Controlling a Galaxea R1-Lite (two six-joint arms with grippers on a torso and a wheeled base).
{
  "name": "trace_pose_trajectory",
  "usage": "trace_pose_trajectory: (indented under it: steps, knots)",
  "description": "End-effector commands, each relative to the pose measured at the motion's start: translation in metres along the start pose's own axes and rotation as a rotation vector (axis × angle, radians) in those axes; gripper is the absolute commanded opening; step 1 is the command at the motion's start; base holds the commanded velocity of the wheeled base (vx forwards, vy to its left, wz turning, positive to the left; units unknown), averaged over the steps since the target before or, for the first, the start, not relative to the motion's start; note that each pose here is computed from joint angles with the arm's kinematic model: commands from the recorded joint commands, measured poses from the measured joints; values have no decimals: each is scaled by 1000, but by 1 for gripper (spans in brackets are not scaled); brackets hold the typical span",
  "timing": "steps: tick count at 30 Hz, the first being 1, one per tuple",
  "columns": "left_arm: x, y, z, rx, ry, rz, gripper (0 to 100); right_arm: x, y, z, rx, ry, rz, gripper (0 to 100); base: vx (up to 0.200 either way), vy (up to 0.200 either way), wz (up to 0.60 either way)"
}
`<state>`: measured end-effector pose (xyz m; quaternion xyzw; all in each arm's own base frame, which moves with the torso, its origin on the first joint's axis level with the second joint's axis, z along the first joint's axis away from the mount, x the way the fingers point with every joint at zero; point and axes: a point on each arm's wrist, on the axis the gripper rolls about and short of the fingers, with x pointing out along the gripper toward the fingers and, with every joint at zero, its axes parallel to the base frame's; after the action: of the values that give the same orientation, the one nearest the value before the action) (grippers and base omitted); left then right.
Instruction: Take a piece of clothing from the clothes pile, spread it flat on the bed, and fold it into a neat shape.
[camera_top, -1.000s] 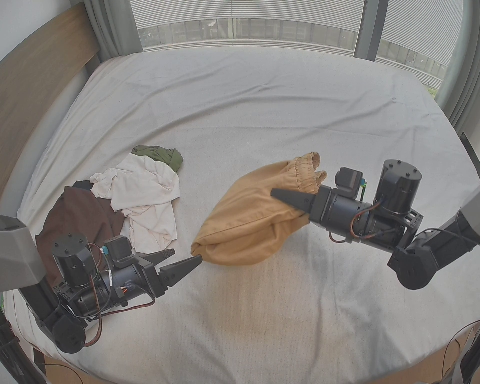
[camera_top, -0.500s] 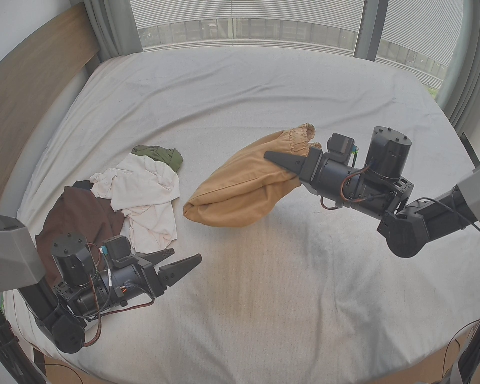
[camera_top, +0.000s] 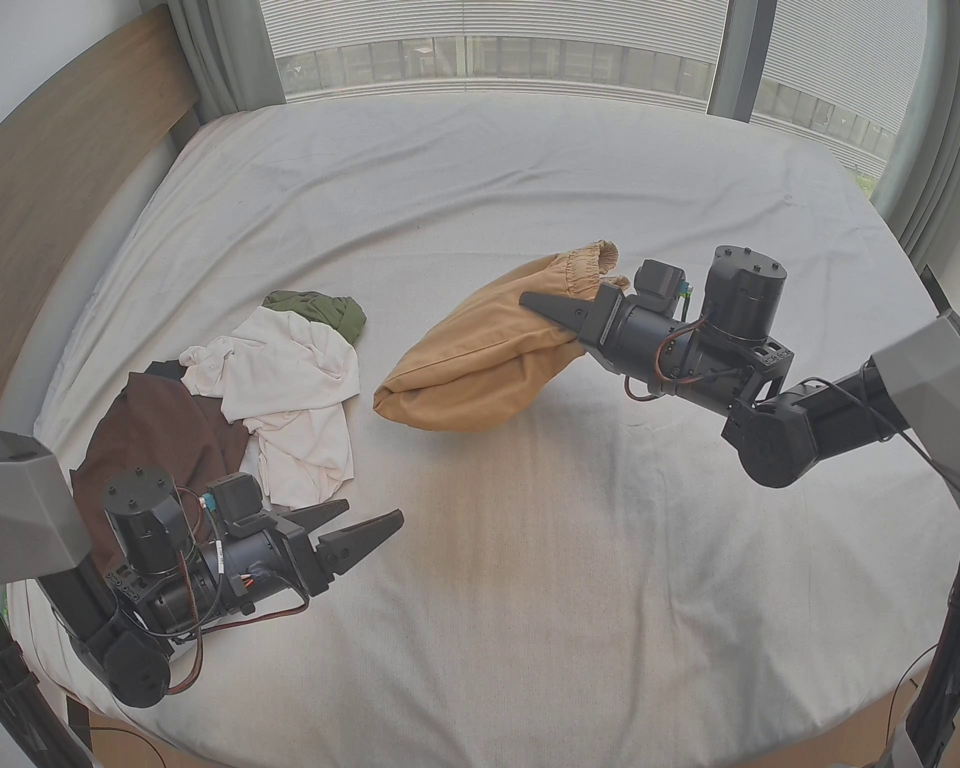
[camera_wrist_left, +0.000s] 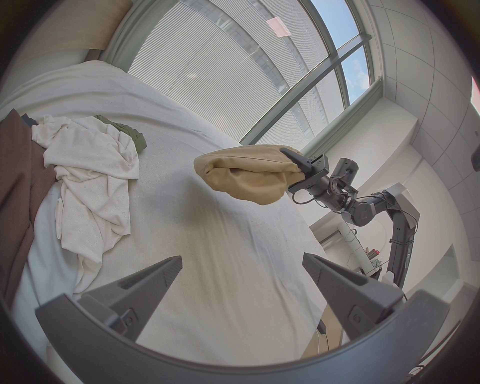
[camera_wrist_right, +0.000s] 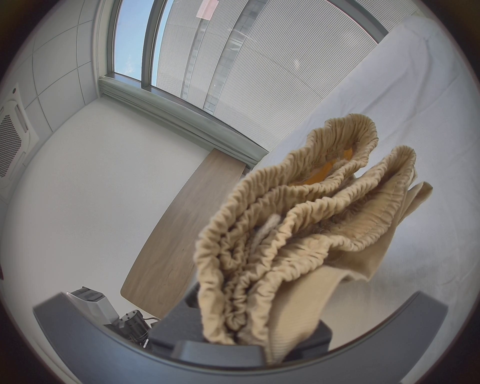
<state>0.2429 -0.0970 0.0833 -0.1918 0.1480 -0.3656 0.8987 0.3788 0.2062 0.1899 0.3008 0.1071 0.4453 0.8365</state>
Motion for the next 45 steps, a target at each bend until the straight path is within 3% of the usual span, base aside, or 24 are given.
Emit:
trace_pose_trajectory:
  steps: [1,18,27,38,45]
  knots:
    - [1,2,-3,-5,10,6,100,10,-13,-5,5,6,-9,0,0,0,0]
    - [1,8,-5,-13,20,19,100,35,-35,28,-23,-49,-9,0,0,0,0]
    - [3,10,-8,-20,32,24,100,38,-101,1,23,-10,-111,0,0,0,0]
    - [2,9,-8,-21,35,22,100,0,-111,-21,37,98,-218,0,0,0,0]
    - [3,10,-10,-23,39,23,100,-12,-123,-35,4,142,-259,0,0,0,0]
